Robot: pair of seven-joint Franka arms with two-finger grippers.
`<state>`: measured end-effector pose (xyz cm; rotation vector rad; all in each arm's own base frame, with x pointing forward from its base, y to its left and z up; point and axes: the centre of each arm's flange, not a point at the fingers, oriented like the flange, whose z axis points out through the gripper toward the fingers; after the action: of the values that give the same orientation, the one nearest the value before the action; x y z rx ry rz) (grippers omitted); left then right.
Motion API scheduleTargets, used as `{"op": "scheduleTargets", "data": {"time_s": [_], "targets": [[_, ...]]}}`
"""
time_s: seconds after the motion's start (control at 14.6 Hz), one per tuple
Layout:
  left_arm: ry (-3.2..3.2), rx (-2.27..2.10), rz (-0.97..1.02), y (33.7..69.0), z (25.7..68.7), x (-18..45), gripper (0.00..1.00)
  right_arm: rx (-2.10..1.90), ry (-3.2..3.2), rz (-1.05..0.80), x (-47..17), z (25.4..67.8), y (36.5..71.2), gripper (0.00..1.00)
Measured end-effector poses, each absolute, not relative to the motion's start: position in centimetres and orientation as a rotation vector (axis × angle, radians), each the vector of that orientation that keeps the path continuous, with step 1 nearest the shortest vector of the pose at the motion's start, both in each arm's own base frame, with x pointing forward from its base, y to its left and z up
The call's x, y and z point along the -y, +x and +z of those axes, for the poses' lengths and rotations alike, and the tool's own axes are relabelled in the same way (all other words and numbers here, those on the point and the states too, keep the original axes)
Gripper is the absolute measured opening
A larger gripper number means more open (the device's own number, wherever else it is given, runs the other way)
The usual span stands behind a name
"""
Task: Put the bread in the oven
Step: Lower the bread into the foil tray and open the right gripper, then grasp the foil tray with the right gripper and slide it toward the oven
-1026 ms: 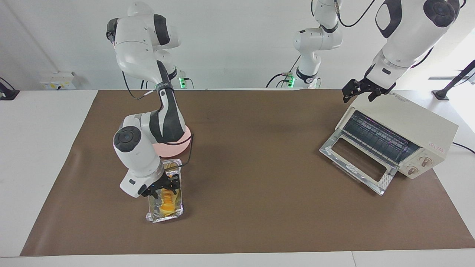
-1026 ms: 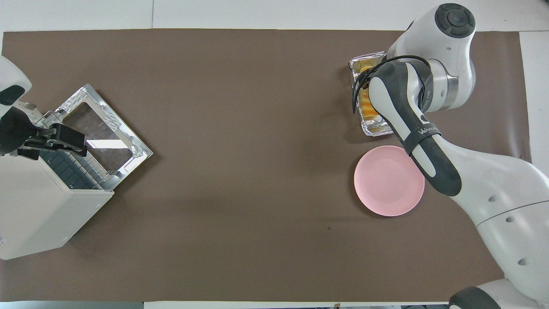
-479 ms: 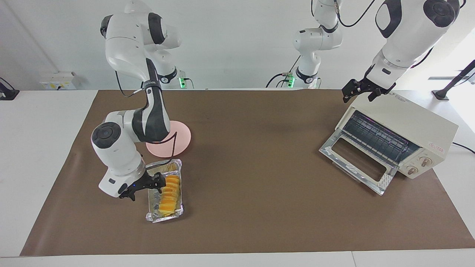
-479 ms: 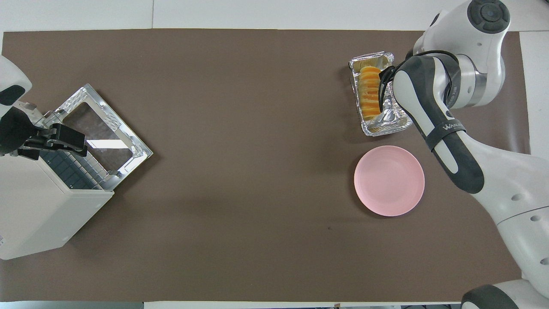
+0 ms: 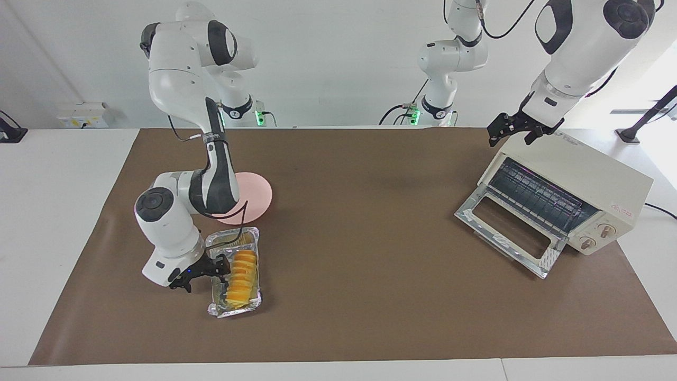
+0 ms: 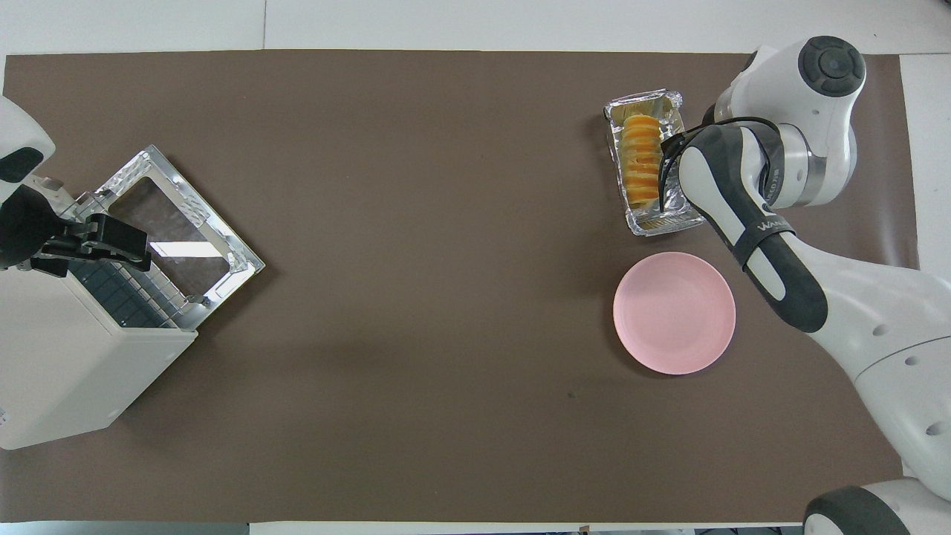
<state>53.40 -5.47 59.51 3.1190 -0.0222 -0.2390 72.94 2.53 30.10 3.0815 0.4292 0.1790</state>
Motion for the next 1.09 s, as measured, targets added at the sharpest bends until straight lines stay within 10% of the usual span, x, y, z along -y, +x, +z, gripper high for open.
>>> {"op": "scheduleTargets", "data": {"time_s": [0.55,1.09], "targets": [[3.119,0.022,-0.239,53.4,59.5,5.5,1.00,-0.409,3.094,0.184,-2.8,30.2,72.9,0.02],[3.119,0.022,-0.239,53.4,59.5,5.5,1.00,-0.412,3.121,0.042,-3.3,33.2,72.7,0.01]]}}
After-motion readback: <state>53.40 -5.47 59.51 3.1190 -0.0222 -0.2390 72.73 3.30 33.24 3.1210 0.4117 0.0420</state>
